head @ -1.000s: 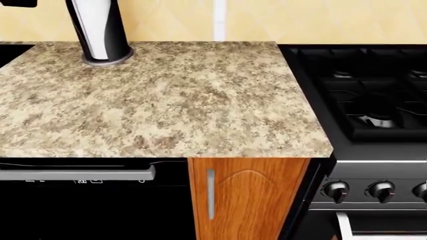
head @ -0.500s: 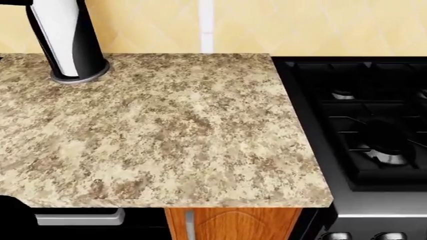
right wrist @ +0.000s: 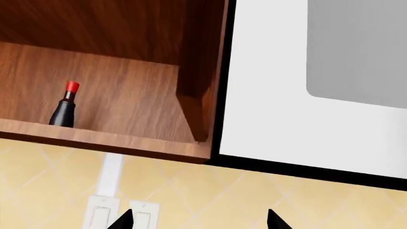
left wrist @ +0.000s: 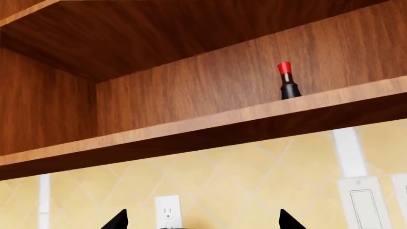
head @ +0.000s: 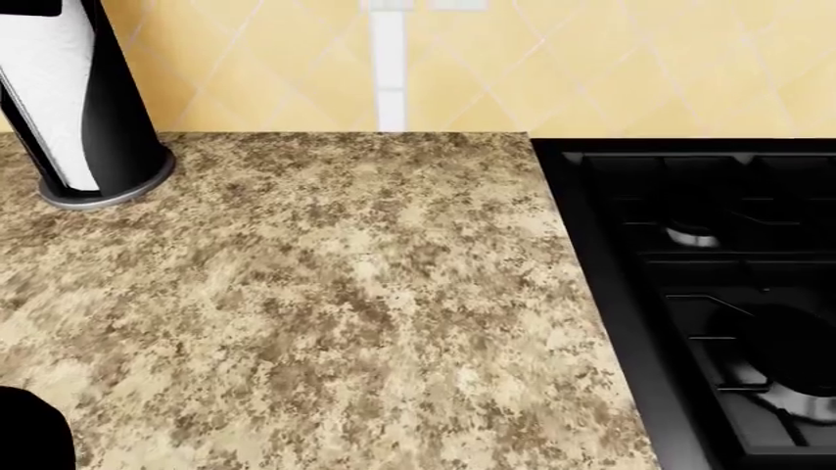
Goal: Pick and place the shaker into the drawer. Then close the cabinet.
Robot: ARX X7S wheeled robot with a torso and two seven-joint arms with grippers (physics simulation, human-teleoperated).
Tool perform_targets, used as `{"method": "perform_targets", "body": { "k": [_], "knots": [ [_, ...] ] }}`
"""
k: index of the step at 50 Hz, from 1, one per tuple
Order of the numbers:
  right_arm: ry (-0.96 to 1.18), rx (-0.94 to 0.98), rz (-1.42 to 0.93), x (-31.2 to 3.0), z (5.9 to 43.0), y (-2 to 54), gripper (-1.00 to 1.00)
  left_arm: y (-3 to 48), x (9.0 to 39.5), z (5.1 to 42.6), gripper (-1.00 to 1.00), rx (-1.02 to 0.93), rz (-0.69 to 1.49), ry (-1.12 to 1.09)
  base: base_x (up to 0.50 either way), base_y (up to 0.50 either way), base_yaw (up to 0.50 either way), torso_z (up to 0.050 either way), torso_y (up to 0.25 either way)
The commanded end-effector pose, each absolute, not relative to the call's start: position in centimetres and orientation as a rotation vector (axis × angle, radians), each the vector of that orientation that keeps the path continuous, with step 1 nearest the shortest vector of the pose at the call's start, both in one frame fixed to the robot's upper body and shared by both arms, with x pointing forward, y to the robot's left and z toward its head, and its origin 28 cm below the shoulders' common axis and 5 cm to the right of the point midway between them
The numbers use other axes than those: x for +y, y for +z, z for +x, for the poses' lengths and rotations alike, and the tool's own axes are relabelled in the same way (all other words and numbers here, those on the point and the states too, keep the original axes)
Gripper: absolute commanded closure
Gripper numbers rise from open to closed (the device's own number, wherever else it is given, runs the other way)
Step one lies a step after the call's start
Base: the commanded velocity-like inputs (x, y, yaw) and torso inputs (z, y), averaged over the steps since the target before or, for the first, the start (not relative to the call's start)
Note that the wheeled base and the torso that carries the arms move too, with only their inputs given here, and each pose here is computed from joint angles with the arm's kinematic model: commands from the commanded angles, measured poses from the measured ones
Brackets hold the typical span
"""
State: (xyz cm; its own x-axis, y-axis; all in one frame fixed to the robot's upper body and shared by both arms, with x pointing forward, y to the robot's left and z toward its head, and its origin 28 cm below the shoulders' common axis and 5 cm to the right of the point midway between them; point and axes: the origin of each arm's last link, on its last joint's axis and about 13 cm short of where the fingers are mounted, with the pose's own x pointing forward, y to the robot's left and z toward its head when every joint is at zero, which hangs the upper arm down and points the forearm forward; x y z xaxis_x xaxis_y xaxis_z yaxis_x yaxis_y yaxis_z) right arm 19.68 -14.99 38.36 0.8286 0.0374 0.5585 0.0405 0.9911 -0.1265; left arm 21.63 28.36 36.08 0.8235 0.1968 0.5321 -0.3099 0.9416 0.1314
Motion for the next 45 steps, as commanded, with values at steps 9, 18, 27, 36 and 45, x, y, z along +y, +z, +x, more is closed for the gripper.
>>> {"method": "perform_targets", "body": {
  "k": [9,18,27,36,45],
  "knots": [
    [-0.006,-0.632,-0.154,-15.0,19.0,38.6,-1.00,36.1,28.9,21.2,-1.00,-0.577,0.203,0.228,0.16,0.00,0.00,0.000,0.000],
    [0.014,-0.778,-0.202,-15.0,17.4,41.0,-1.00,36.2,29.0,21.2,-1.00,-0.577,0.202,0.231,0.00,0.00,0.00,0.000,0.001],
    [-0.022,-0.867,-0.233,-15.9,15.8,44.6,-1.00,36.3,29.1,21.1,-1.00,-0.578,0.202,0.234,0.00,0.00,0.00,0.000,0.000],
    [-0.135,-0.878,-0.225,-17.0,15.3,44.4,-1.00,36.4,29.3,21.0,-1.00,-0.578,0.199,0.240,0.00,0.00,0.00,0.002,0.004],
    [-0.110,-0.820,-0.199,-17.0,15.4,42.3,-1.00,36.3,29.4,20.9,-1.00,-0.574,0.199,0.242,0.00,0.00,0.00,0.000,0.001]
  ]
}}
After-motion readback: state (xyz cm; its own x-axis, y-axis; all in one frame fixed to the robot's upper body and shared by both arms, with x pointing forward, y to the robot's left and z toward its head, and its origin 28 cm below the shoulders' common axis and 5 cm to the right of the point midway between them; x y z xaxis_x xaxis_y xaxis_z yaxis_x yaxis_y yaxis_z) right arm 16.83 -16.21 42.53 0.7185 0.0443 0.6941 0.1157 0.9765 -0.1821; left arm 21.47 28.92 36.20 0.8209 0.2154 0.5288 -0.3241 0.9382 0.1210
